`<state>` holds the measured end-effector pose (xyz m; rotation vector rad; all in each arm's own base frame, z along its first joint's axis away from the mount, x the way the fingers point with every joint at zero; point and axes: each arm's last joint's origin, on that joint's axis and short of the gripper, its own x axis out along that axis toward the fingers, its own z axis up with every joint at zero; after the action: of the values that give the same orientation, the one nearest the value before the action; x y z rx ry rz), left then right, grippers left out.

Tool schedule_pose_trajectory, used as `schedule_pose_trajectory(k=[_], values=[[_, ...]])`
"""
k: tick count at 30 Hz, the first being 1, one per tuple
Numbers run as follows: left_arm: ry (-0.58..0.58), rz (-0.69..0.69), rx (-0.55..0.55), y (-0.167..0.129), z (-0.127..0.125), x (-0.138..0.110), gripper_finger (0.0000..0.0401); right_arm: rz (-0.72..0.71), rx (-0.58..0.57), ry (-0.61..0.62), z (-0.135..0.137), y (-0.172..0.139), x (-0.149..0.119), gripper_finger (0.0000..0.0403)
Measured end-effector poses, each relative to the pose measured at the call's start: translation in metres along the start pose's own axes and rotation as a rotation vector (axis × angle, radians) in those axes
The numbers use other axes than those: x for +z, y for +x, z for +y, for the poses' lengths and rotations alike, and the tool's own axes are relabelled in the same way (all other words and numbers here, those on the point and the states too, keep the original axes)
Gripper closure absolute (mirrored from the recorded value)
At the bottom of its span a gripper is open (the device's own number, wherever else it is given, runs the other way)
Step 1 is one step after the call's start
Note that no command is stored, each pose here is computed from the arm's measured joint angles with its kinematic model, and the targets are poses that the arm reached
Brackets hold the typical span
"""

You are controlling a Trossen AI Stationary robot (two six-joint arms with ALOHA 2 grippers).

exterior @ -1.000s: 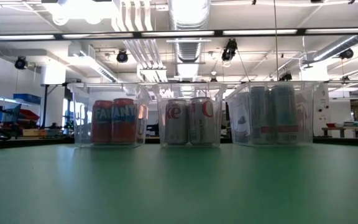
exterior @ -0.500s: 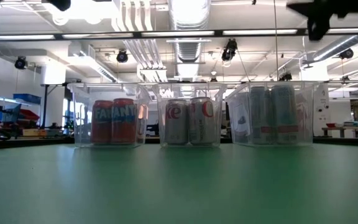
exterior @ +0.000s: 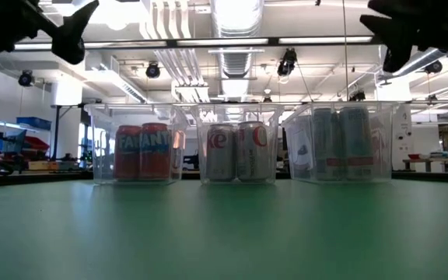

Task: Sort soda cans
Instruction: Return to Home Position

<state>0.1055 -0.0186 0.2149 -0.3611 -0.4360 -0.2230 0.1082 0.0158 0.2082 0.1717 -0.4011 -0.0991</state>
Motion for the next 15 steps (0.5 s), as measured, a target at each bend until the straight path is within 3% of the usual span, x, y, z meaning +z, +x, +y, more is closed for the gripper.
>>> schedule_pose_trajectory(k=[5, 10, 15], values=[[0.010, -0.006, -0.041, -0.009, 0.000, 0.003, 0.0034, -0.056, 0.091, -0.005, 0.003, -0.002, 0.007, 0.0285], [0.016, -0.013, -0.023, -0.021, 0.000, 0.007, 0.0034, -0.110, 0.105, -0.015, 0.002, -0.007, 0.014, 0.0284], [0.008, 0.061, 0.017, -0.021, 0.004, -0.001, 0.0034, -0.013, 0.102, -0.011, 0.000, -0.011, 0.006, 0.0274]])
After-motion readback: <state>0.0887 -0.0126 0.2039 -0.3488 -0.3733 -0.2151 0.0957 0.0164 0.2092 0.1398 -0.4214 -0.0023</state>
